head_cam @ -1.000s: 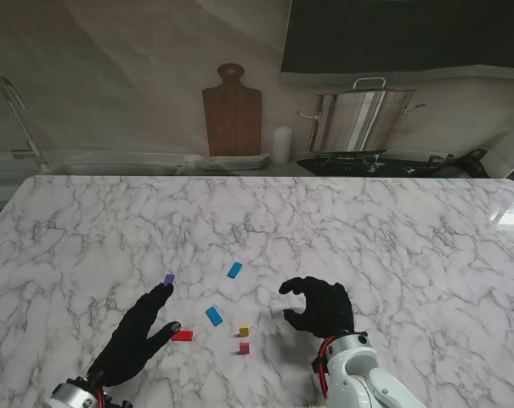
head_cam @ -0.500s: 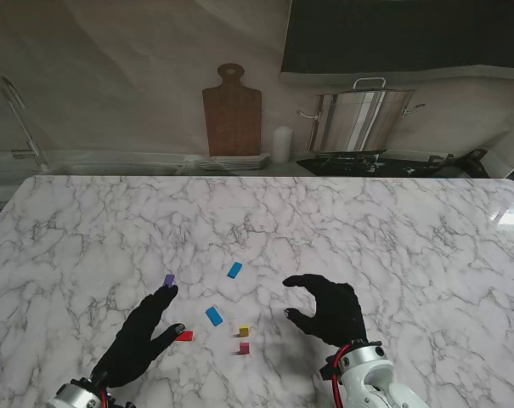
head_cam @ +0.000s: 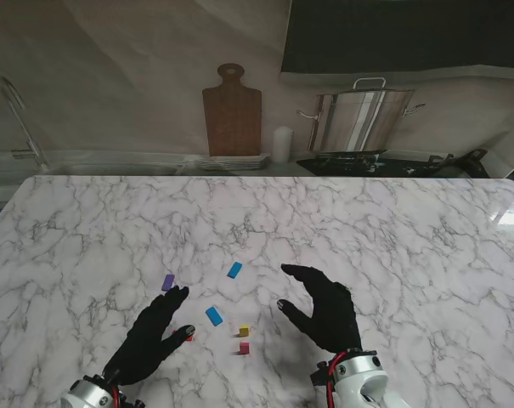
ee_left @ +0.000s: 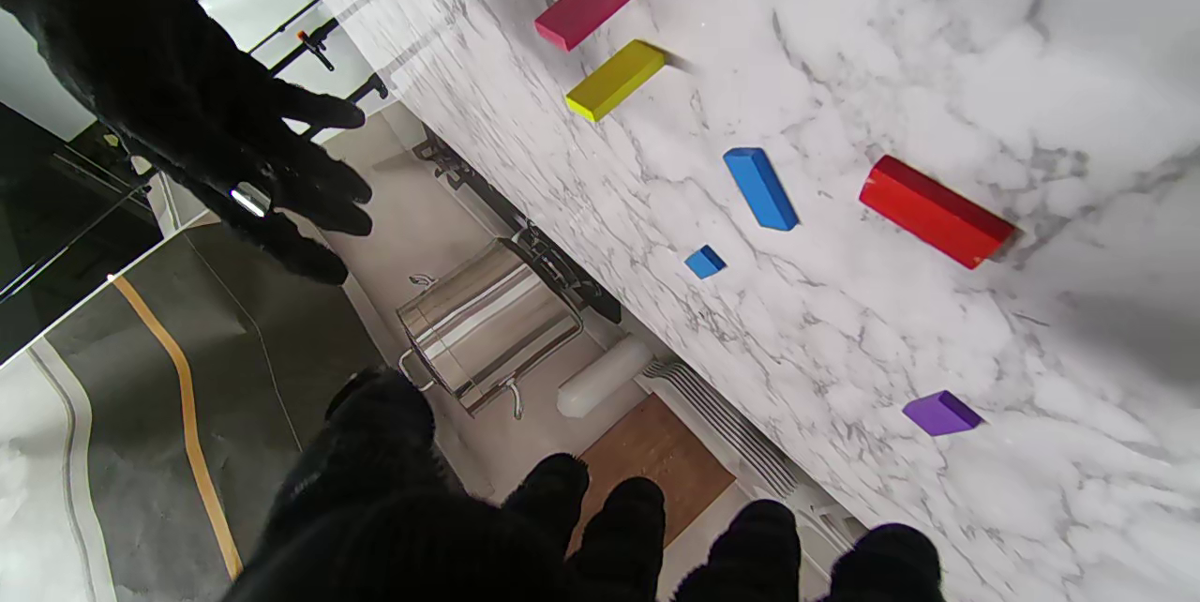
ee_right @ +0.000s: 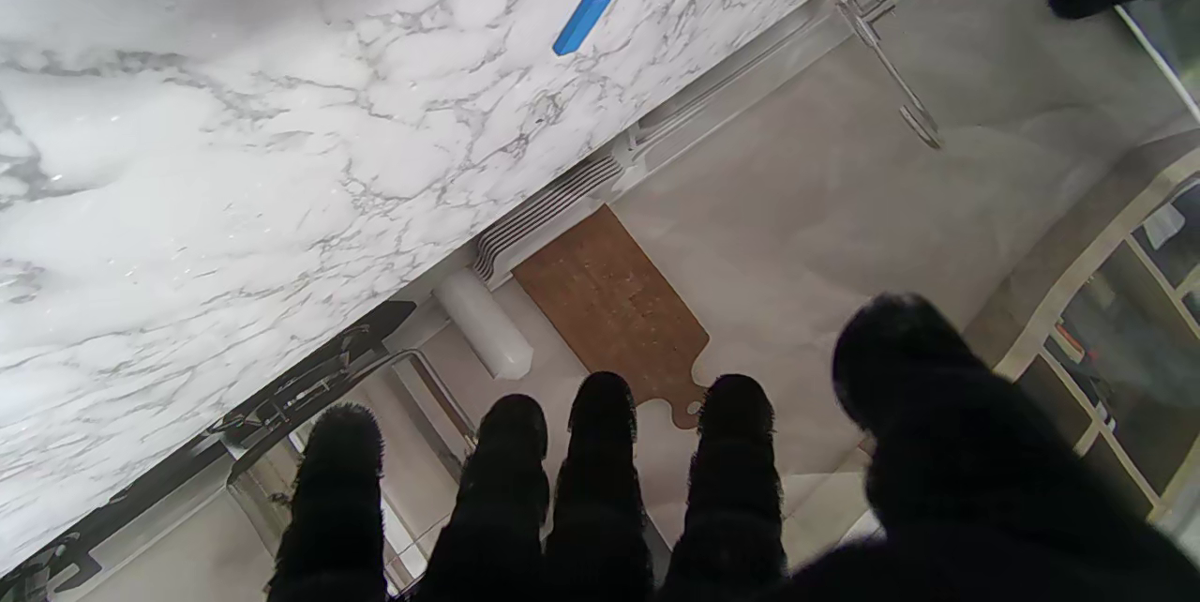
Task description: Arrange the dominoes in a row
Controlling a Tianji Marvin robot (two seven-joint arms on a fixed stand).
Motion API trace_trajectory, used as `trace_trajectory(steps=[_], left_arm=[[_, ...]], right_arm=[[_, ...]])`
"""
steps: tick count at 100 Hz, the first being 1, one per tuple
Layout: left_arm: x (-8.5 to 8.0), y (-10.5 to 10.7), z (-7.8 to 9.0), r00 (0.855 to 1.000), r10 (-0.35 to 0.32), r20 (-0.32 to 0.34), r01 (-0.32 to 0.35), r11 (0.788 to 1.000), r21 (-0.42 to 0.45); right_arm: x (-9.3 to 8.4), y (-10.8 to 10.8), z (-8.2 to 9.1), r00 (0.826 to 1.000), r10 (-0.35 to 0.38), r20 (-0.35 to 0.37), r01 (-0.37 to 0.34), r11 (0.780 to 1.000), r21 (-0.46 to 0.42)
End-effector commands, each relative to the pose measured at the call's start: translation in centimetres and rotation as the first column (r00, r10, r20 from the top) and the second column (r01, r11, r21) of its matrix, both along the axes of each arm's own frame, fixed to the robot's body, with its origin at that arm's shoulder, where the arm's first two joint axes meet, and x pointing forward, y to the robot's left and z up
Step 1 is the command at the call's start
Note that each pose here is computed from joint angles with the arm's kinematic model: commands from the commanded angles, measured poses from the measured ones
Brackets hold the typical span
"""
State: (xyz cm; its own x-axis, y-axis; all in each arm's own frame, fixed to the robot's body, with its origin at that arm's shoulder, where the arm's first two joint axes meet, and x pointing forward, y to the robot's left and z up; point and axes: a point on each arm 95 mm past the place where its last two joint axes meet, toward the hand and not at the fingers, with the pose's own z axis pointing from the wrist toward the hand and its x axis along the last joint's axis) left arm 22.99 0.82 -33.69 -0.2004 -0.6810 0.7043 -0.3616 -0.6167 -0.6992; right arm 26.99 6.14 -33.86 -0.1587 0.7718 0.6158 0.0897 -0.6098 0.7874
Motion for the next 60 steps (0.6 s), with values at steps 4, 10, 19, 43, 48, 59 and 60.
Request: trace_trajectory(steps=[4,10,19,43,48,59,60], left_arm=[[-0.2,-0.3,-0.6,1.000,-0.024,-0.020,0.024,1.000,0.016],[-0.2,-0.4,-0.6,1.000,-0.027,-0.014,0.028,0.999,0.020],[-0.1,-0.5,-0.8,1.000,-0.028,-0.004,0.028,0.999,0.023],[0.3,-0.5,-0.8,0.999,-0.035,0.015,0.034,0.998,0.048],[0.6,-0.4,-0.6,0.999,-0.047,0.021,0.045,0.997,0.070],[1.6,0.0,-0.1,0.994,-0.094,0.046,0.086,0.983,0.163],[1.7,0.1,0.0,0.994,-0.099,0.049,0.089,0.981,0.172]], right_arm=[[-0.6,0.6,-0.9,1.000,0.019,-0.016,-0.019,1.000,0.019],[-0.7,0.7,-1.1,0.999,0.034,-0.023,-0.033,0.999,0.019],[-1.0,0.8,-1.5,0.999,0.045,-0.031,-0.044,0.999,0.030],[-1.4,1.0,-1.7,0.998,0.061,-0.029,-0.060,0.997,0.042],[-1.3,0.9,-1.6,0.998,0.061,-0.025,-0.060,0.997,0.043],[-1.3,0.8,-1.5,0.998,0.056,-0.022,-0.055,0.997,0.049],[-1.3,0.8,-1.5,0.998,0.055,-0.022,-0.054,0.997,0.050]])
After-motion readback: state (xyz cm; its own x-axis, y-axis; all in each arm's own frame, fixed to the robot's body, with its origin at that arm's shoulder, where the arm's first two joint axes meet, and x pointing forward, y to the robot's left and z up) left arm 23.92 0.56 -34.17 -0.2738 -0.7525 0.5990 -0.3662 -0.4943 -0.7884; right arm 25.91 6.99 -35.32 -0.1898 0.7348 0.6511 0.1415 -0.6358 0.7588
